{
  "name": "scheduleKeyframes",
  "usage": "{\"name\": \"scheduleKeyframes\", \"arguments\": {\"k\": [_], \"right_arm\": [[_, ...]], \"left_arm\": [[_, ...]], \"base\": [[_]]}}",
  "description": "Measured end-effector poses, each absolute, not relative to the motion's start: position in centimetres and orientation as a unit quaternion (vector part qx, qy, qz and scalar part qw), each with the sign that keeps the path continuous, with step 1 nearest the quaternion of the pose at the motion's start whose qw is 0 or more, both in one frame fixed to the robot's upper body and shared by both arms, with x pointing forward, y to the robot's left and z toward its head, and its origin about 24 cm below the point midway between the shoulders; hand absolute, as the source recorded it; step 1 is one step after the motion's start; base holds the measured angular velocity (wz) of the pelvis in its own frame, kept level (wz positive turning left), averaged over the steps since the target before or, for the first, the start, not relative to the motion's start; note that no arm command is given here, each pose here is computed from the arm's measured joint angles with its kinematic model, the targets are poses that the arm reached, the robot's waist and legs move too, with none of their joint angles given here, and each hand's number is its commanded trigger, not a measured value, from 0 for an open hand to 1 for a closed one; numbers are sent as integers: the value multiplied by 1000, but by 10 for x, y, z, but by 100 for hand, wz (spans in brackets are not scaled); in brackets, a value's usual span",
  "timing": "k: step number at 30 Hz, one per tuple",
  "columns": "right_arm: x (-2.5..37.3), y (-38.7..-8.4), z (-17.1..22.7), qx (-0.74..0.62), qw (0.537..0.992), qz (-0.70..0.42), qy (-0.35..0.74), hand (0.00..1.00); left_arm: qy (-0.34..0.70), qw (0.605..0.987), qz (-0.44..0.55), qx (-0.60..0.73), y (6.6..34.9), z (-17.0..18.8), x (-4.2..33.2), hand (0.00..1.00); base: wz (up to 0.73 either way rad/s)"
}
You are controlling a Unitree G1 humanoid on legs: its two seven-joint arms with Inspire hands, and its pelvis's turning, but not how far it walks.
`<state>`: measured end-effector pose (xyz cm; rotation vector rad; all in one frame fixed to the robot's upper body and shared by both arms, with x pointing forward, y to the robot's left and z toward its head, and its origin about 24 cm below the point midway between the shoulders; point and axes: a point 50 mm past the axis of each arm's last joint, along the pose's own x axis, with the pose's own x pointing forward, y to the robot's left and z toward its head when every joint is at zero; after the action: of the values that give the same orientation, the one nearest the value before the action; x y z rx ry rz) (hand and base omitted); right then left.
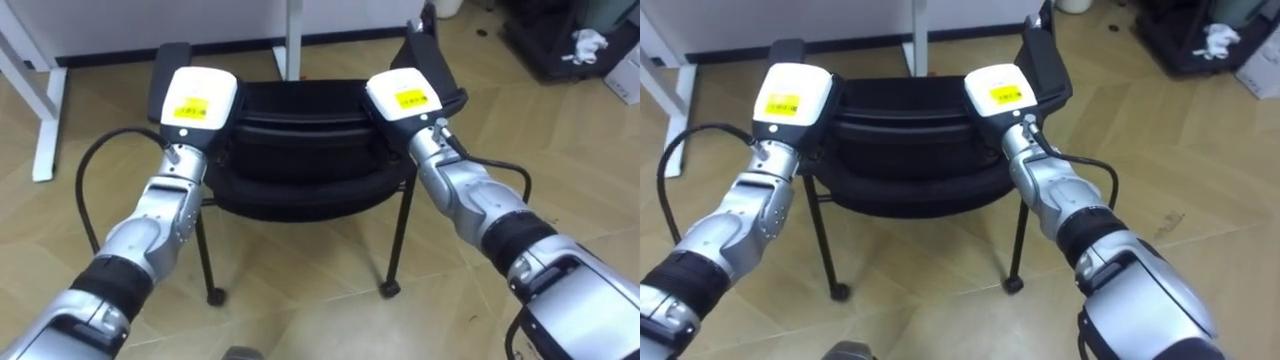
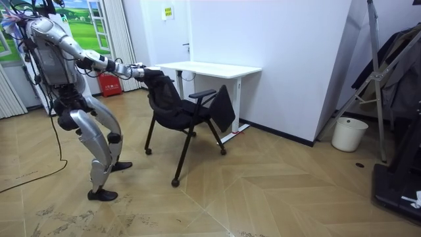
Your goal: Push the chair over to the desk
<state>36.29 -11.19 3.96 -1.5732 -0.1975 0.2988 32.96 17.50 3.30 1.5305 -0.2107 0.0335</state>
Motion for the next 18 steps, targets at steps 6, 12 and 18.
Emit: {"name": "scheduleKeyframes", "arguments": {"k": [6, 12, 18], "right_arm": [[362, -110, 39, -705, 690, 138, -88, 100], [361, -109, 37, -704, 690, 142, -86, 100], [361, -107, 34, -703, 691, 149, -81, 100]], "left_arm": [[-95, 716, 18, 692, 176, 34, 329, 100], [-90, 716, 18, 692, 179, 31, 327, 100], [-90, 713, 21, 695, 182, 30, 323, 100]], "base": [[11], [21], [10]]}}
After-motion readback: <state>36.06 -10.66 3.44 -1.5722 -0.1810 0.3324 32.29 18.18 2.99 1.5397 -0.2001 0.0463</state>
